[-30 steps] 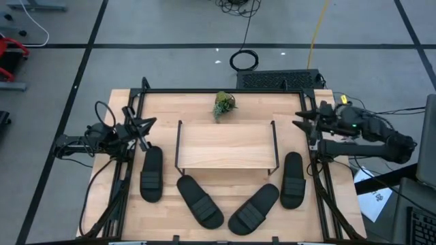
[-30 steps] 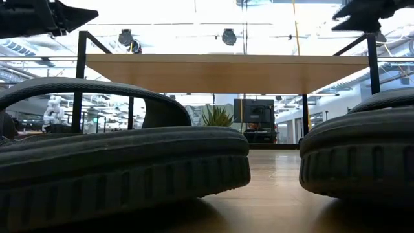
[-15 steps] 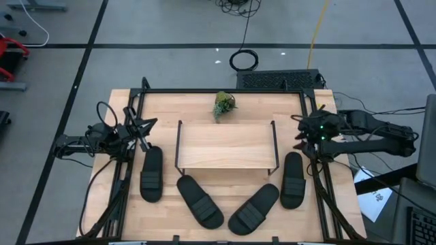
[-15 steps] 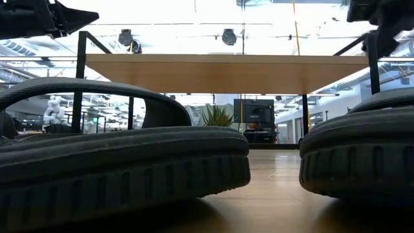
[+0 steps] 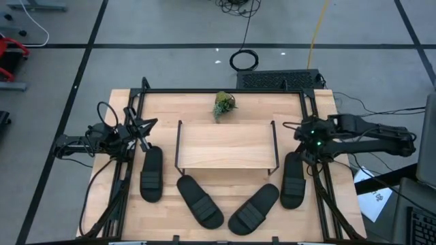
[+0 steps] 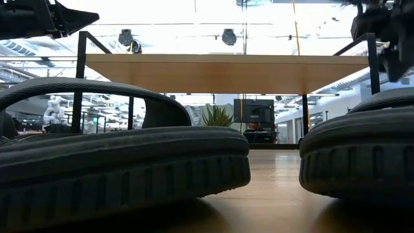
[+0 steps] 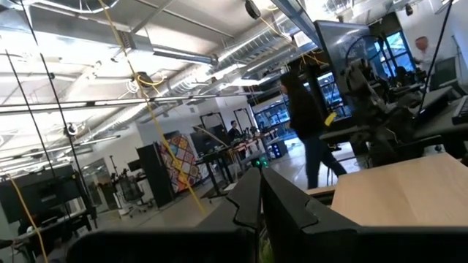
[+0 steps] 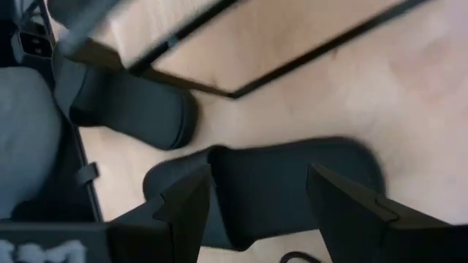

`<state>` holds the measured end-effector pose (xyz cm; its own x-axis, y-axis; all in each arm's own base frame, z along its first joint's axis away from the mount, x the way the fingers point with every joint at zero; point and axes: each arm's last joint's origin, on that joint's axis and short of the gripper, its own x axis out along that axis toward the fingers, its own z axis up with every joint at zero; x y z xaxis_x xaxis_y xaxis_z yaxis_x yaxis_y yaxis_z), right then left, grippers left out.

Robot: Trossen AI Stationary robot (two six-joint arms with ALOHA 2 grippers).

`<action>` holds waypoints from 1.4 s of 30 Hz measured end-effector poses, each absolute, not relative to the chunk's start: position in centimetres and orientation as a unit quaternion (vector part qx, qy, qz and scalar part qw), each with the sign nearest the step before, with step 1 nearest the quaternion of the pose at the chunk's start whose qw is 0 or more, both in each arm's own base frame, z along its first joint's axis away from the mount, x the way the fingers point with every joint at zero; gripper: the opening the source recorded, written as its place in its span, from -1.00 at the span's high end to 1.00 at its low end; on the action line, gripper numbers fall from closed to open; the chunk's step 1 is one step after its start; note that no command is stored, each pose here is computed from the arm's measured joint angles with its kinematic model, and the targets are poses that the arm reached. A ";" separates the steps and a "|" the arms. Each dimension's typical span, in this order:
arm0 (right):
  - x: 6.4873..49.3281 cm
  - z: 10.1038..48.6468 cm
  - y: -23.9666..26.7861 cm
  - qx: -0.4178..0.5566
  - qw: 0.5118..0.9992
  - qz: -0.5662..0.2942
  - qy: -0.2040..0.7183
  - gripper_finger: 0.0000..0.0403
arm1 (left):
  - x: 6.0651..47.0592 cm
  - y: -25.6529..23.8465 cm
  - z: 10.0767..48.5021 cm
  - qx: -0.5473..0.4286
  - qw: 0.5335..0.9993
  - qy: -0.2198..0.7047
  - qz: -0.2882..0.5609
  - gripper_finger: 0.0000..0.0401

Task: Pick and place slides into the shelf
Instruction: Put the black slide on the shelf

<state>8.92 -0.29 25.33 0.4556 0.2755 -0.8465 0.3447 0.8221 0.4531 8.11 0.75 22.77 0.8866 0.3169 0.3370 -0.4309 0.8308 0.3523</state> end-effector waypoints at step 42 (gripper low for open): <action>9.2 15.7 2.1 0.374 0.732 0.093 0.561 -0.16 | 8.2 1.0 22.3 0.236 0.937 -0.087 0.242 0.89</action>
<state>9.16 2.09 15.66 0.3522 0.5557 -0.7531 0.2836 0.7034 0.6517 8.17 1.02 22.26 0.8673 0.4133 0.2775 -0.4954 0.7709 0.4004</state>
